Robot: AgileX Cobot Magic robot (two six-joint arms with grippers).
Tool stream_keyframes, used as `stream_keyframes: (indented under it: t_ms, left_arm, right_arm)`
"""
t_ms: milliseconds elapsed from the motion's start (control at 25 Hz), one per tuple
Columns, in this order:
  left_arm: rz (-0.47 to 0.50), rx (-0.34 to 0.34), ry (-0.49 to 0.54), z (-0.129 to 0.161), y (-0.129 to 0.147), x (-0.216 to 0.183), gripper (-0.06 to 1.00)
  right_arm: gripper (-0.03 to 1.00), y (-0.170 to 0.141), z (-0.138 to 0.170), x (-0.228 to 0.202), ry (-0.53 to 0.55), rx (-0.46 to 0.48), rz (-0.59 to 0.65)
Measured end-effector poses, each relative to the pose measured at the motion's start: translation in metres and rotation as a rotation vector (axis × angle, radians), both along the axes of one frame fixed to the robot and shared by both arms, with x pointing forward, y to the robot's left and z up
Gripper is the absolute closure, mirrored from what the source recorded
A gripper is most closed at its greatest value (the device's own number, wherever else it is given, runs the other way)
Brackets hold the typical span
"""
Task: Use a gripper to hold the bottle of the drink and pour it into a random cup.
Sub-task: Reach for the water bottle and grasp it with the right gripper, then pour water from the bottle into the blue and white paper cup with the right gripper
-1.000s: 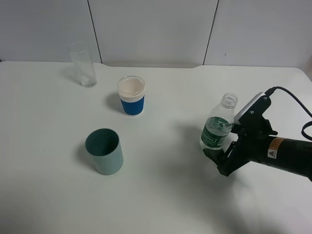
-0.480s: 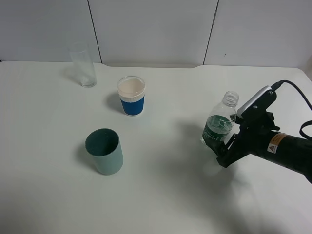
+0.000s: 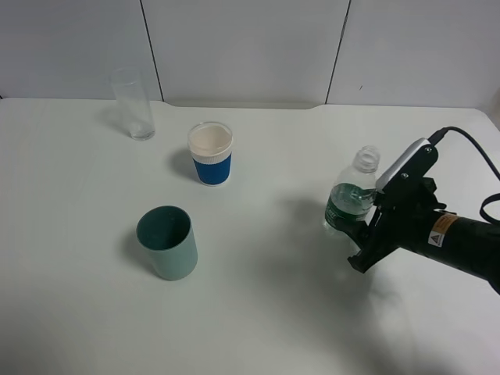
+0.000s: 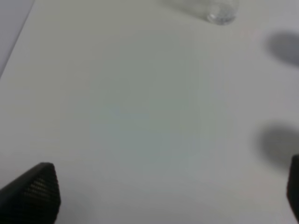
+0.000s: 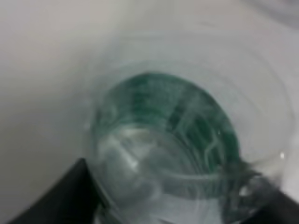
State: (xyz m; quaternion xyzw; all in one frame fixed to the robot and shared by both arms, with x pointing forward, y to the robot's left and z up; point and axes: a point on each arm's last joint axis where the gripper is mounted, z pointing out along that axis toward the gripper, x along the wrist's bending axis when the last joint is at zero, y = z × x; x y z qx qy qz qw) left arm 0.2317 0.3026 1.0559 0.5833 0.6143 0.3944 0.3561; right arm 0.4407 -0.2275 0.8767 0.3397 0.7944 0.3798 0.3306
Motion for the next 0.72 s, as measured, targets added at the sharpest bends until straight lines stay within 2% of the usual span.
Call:
stream_keyframes:
  t_ms: [480, 720]
  left_arm:
    - [0.000, 0.000, 0.000, 0.0000, 0.0000, 0.0000, -0.03]
    - [0.000, 0.000, 0.000, 0.0000, 0.0000, 0.0000, -0.03]
  right_arm:
    - [0.44, -0.0003, 0.0000, 0.0002, 0.001, 0.002, -0.006]
    - [0.44, -0.0042, 0.0001, 0.0020, 0.013, 0.032, -0.078]
